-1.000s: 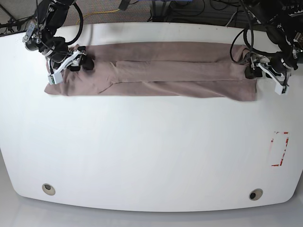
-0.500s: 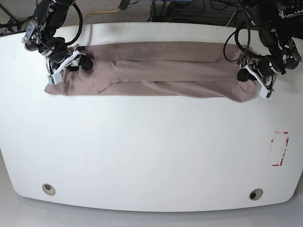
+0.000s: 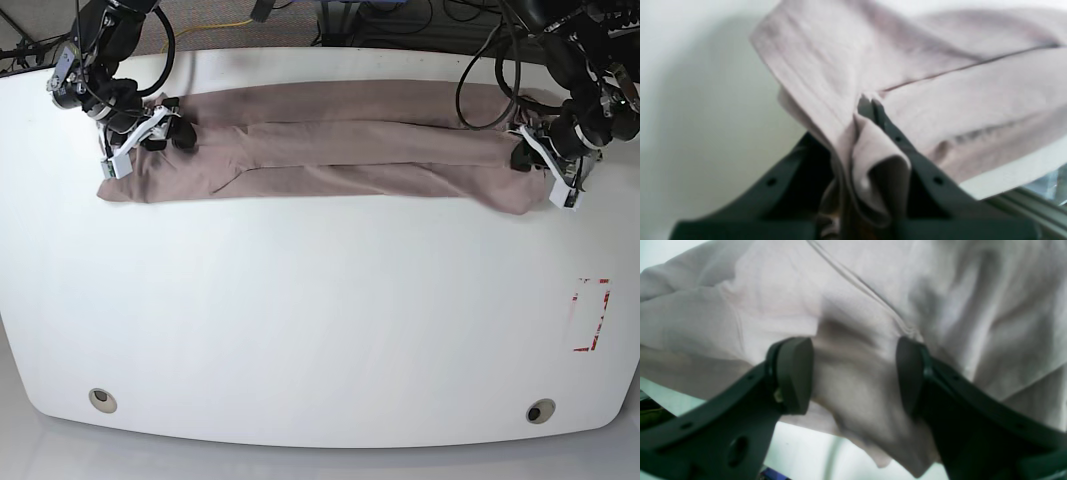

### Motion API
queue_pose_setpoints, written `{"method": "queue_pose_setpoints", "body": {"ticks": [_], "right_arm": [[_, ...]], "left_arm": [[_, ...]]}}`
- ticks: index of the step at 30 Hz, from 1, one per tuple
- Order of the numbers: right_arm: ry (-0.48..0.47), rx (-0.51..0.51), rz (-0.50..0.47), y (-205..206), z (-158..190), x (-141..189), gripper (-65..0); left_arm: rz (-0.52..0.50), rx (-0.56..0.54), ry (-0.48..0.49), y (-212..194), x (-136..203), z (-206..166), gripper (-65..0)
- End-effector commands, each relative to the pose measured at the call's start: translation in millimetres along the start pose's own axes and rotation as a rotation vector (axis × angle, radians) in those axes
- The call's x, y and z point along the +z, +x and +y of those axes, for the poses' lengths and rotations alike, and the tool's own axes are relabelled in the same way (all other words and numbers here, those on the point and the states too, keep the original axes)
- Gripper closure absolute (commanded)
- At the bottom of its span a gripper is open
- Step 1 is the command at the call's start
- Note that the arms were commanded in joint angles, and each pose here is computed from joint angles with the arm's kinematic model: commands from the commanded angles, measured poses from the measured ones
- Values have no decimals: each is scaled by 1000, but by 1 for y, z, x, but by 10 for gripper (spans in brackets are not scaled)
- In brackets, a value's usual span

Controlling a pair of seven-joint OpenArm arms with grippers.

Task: Fold the T-shirt properly
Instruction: 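Regrasp the strip ends with both grippers, then carry the left gripper's strip end toward the right gripper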

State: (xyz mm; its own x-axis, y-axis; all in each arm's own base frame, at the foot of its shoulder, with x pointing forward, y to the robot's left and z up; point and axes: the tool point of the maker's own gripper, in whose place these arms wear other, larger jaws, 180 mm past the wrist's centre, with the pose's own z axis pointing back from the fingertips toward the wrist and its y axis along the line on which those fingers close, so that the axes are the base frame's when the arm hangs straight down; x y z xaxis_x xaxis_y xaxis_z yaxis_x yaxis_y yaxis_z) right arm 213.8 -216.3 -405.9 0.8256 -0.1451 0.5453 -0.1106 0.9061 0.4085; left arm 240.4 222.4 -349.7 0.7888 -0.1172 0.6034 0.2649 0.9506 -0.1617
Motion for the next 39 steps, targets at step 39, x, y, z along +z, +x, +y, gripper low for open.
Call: {"method": "queue_pose_setpoints", "body": {"ticks": [39], "right_arm": [[-5,22,-20,9,-1,3,-371]], "left_arm": [[0,-420,-474,46,-64,-239,-186]]}}
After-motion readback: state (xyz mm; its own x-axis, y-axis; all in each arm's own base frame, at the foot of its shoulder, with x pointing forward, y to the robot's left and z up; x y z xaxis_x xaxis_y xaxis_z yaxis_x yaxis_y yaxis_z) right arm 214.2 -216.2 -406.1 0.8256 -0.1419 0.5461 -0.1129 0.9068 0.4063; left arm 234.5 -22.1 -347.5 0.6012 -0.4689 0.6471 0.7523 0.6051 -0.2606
